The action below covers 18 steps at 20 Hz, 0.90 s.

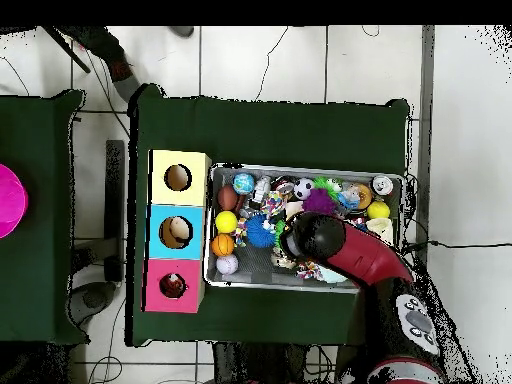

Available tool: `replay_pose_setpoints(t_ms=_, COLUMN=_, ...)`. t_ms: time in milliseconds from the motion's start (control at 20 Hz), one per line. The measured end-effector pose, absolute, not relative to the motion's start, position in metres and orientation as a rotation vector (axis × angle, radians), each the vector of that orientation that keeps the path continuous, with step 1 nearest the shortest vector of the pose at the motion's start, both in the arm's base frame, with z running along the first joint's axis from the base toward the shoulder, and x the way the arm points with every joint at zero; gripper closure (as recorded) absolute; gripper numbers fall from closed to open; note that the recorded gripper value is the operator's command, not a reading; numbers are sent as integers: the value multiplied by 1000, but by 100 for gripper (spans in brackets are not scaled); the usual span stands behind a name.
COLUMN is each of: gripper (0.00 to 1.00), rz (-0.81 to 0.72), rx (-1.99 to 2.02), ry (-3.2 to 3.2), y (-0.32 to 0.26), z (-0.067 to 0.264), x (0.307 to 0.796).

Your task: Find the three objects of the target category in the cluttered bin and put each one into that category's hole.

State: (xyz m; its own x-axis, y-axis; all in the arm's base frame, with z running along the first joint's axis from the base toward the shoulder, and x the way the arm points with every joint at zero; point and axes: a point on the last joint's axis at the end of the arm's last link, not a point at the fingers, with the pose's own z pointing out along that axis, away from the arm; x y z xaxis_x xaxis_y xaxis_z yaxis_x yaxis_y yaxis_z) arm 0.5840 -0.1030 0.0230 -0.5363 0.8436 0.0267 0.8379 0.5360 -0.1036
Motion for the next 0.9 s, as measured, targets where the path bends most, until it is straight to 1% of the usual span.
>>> replay_pose_setpoints(t_ms=450, gripper=0, rz=128, rx=-1410, ry=-2711, y=-68, z=13, x=569)
replay_pose_setpoints(t_ms=900, gripper=0, rz=184, rx=-1425, ry=-2883, y=-66, z=-2, x=578)
